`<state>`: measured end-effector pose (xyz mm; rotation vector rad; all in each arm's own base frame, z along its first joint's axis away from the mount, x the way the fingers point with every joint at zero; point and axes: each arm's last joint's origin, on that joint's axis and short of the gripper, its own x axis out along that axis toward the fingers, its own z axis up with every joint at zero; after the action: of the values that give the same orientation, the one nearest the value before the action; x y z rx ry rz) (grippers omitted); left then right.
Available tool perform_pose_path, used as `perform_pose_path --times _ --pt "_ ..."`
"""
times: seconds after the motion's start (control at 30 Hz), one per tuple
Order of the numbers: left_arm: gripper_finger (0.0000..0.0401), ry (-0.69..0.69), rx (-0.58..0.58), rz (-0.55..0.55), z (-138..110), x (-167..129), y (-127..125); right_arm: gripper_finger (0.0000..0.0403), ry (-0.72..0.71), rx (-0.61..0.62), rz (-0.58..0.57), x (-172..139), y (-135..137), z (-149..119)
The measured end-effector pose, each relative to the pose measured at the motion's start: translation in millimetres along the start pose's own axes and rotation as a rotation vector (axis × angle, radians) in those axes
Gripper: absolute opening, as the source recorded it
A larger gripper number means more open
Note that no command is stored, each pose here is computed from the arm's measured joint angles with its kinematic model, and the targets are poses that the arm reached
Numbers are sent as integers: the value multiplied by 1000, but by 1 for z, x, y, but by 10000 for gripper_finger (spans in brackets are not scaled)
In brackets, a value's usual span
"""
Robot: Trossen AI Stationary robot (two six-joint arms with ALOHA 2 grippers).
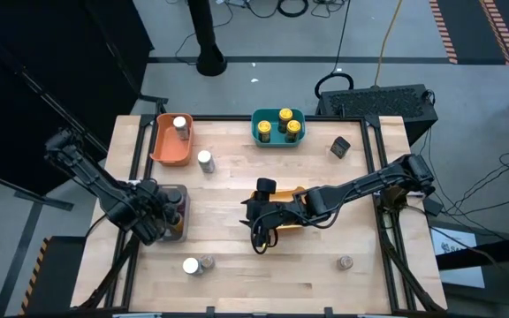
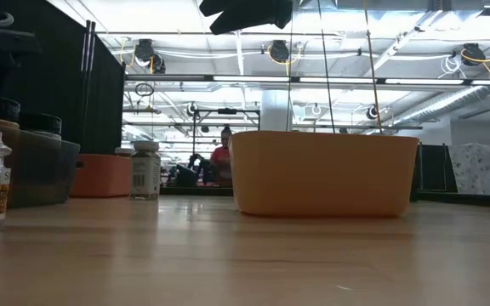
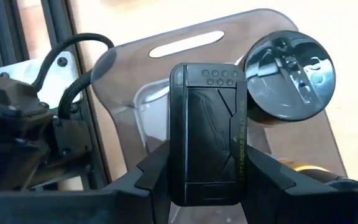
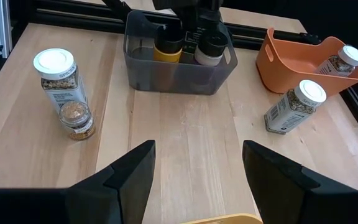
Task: Sort spices by type
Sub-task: Put the bottom black seasoning can into the black bin, then put the top white spice bottle into the orange bin
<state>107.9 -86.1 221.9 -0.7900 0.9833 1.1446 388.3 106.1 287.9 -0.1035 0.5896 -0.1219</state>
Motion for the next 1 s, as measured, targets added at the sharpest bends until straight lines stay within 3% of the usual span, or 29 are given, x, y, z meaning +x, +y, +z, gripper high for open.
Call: perform_pose_path --times 0.13,0.43,0.73,0.9,1.0 --pt "160 -2 19 0 0 0 0 226 0 0 0 0 0 0" --pt "233 -5 39 14 1 0 1 226 0 0 0 0 0 0" --pt "242 21 199 27 12 -30 0 226 0 -15 0 0 0 0" --pt "242 -42 352 -122 19 -52 -10 226 6 -18 -1 0 0 -1" --pt "242 -162 502 -257 21 -64 -21 226 25 -4 -4 0 0 -3"
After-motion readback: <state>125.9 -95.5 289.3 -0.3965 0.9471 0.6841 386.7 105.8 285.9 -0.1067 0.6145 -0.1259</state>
